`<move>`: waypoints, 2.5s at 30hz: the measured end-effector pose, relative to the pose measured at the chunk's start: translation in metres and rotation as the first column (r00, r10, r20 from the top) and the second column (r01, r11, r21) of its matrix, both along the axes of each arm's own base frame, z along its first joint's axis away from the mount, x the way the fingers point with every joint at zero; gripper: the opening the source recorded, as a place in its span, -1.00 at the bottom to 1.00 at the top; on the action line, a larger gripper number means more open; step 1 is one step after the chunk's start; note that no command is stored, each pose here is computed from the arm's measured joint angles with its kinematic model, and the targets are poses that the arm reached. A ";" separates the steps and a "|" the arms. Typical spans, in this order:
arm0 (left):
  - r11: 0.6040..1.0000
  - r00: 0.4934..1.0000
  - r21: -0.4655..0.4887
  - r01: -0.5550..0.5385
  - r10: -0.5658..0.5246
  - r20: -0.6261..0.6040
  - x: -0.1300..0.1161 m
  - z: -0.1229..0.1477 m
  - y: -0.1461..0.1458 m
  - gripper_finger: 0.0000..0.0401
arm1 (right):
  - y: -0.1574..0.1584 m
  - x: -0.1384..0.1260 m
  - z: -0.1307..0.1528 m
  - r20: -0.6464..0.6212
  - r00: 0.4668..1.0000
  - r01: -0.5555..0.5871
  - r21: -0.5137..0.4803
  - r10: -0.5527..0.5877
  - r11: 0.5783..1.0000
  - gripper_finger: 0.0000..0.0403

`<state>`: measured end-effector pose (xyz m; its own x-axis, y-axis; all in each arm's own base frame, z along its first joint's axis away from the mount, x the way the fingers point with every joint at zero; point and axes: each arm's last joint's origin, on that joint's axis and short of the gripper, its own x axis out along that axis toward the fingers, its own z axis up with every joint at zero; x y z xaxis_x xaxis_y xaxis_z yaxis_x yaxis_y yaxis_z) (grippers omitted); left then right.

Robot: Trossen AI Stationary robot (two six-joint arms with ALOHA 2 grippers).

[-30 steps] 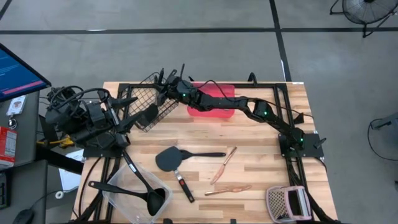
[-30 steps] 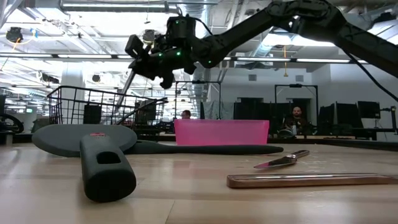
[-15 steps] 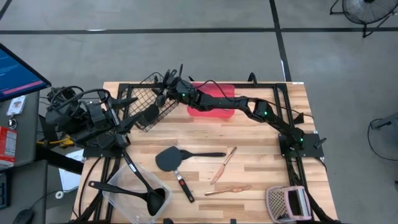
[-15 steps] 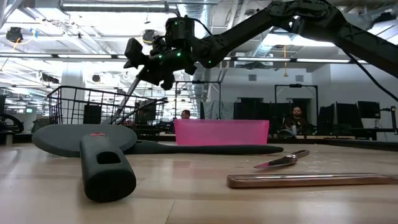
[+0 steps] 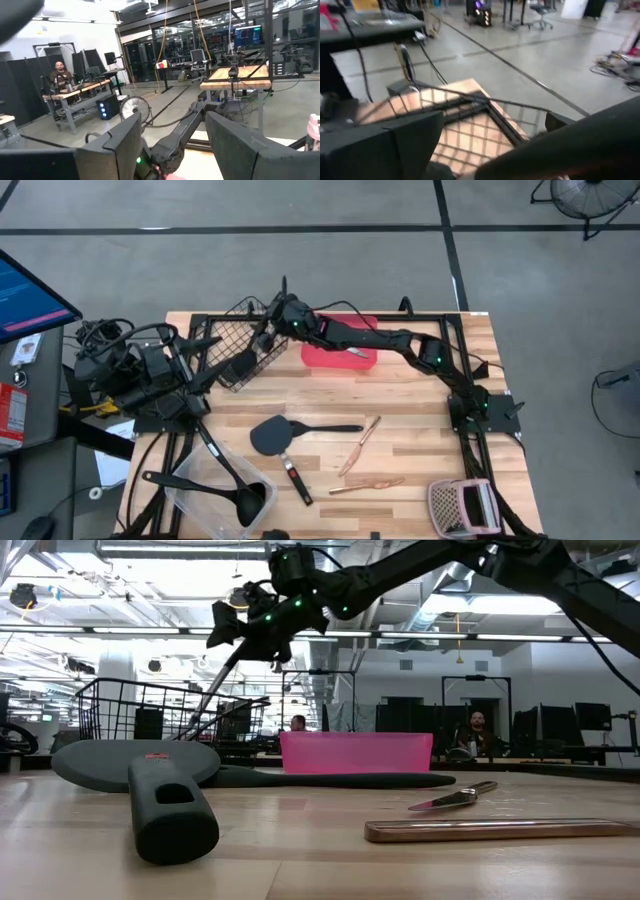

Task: Pick & Place Kitchen Items
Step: Put the spatula into the wire basket, then put the big spatula into the wire basket

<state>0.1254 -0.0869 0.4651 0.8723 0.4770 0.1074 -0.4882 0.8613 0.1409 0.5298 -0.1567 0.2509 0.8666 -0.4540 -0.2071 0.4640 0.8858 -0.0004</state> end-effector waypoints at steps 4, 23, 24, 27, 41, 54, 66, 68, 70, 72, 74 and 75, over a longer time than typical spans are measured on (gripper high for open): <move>1.000 1.000 -0.005 -0.007 0.007 0.000 0.000 0.000 0.000 0.02 | -0.001 -0.005 0.007 -0.045 0.999 0.020 -0.035 -0.021 0.999 0.75; 1.000 1.000 -0.008 -0.022 0.021 -0.005 0.000 0.000 0.001 0.02 | 0.018 -0.018 0.004 -0.427 0.893 0.025 -0.274 -0.145 0.962 0.64; 1.000 1.000 -0.009 -0.021 0.021 -0.005 0.000 0.000 0.001 0.02 | 0.018 -0.019 0.004 -0.433 0.889 0.025 -0.276 -0.147 0.961 0.64; 1.000 1.000 -0.007 -0.021 0.021 -0.007 0.000 -0.001 0.000 0.02 | 0.017 -0.025 0.011 -0.453 0.880 0.021 -0.269 -0.146 0.963 0.64; 1.000 1.000 -0.010 -0.020 0.020 -0.004 0.000 0.000 0.000 0.02 | 0.020 -0.032 0.011 -0.468 0.880 -0.112 -0.043 0.079 0.993 0.64; 1.000 1.000 -0.005 -0.023 0.023 -0.010 0.000 -0.001 0.000 0.02 | 0.021 -0.056 0.008 -0.650 0.726 -0.235 0.072 0.224 0.969 0.63; 0.998 0.997 -0.001 -0.066 0.066 -0.034 0.000 -0.003 0.001 0.02 | 0.058 -0.131 0.076 -0.770 0.562 -0.148 0.265 0.302 0.953 0.63; 0.998 0.997 -0.001 -0.066 0.066 -0.034 0.000 -0.003 0.001 0.02 | 0.075 -0.152 0.092 -0.787 0.536 -0.060 0.326 0.306 0.943 0.63; 0.998 0.997 0.000 -0.066 0.066 -0.035 0.000 -0.003 0.001 0.02 | 0.097 -0.174 0.103 -0.813 0.493 0.024 0.368 0.309 0.929 0.63; 0.998 0.997 0.005 -0.068 0.068 -0.041 0.000 -0.003 0.001 0.02 | 0.123 -0.193 0.111 -0.824 0.470 0.054 0.384 0.316 0.922 0.63; 0.998 0.997 0.010 -0.069 0.069 -0.046 0.000 -0.004 0.001 0.02 | 0.153 -0.209 0.113 -0.833 0.460 0.047 0.370 0.308 0.928 0.63; 0.998 0.996 0.013 -0.069 0.069 -0.049 0.000 -0.004 0.001 0.02 | 0.167 -0.216 0.112 -0.835 0.463 0.040 0.355 0.297 0.934 0.63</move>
<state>0.1254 -0.0862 0.4609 0.8418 0.5351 0.0708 -0.5386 0.8240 0.1759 0.3141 0.0099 0.3625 0.2002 -0.1258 -0.9716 0.2500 0.9655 -0.0735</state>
